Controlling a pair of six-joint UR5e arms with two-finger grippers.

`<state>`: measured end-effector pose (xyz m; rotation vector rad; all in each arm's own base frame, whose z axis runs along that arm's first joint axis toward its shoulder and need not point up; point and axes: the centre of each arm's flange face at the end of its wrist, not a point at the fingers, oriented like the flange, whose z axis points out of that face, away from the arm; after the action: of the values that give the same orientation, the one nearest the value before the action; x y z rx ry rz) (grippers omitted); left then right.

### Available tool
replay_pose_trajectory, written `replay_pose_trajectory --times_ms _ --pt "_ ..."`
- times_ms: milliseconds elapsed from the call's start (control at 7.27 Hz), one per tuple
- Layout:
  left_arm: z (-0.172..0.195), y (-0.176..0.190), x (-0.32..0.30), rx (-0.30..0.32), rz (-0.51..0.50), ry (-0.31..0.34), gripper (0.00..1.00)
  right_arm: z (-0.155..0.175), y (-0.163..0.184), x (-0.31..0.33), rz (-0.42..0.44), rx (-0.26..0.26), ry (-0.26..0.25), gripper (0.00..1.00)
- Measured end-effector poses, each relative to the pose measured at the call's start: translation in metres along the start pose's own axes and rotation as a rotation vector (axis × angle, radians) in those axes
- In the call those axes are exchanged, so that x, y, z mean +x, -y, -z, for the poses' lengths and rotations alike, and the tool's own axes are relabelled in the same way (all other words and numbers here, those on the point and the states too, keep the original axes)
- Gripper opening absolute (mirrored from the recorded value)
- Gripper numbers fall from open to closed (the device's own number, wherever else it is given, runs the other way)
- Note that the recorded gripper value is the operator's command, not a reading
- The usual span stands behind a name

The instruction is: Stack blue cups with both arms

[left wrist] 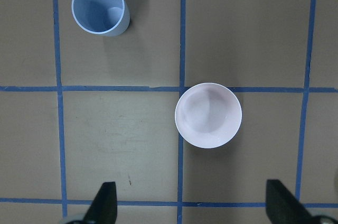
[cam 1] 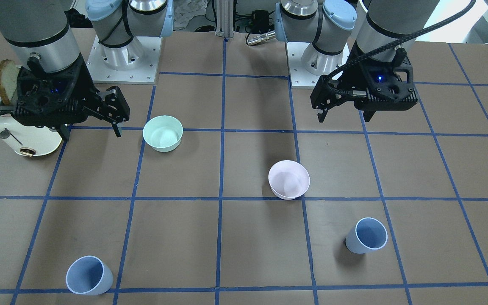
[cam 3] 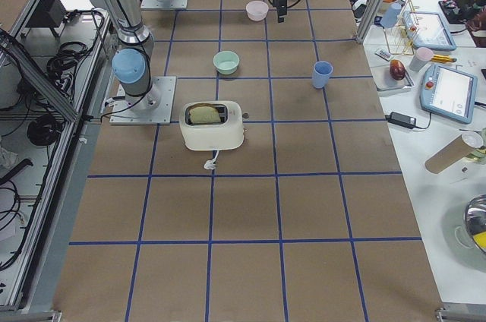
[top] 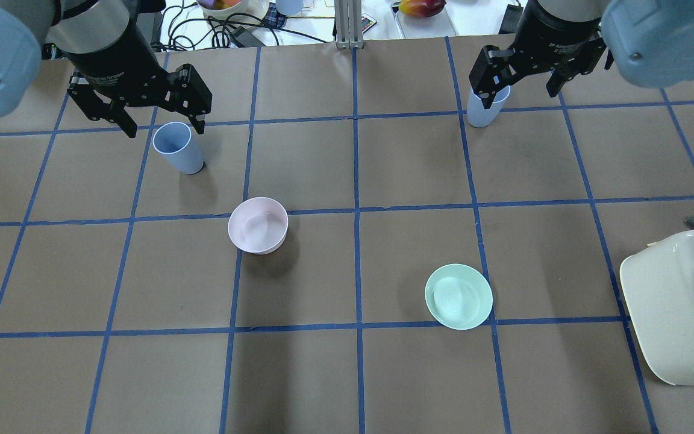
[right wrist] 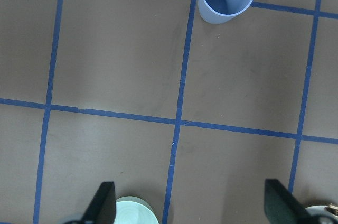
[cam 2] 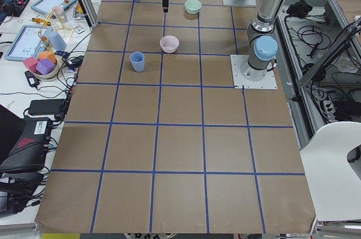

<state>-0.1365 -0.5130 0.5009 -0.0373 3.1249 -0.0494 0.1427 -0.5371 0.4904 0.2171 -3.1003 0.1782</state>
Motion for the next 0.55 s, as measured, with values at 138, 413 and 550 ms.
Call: replay_pose_trajectory --times_ms 138,413,550 --pt "-0.0002 0.0002 0.0 0.0 0.0 0.0 1.0 -0.0005 0.0004 0.0 0.001 0.0 0.0 1.0" --pt "0.0001 -0.0001 -0.0001 0.0 0.0 0.001 1.0 -0.0013 0.0008 0.0004 0.002 -0.001 0.002 1.0" --pt "0.0005 -0.0004 -0.0001 0.0 0.0 0.001 1.0 -0.0018 0.0011 0.0009 0.002 -0.002 0.003 1.0"
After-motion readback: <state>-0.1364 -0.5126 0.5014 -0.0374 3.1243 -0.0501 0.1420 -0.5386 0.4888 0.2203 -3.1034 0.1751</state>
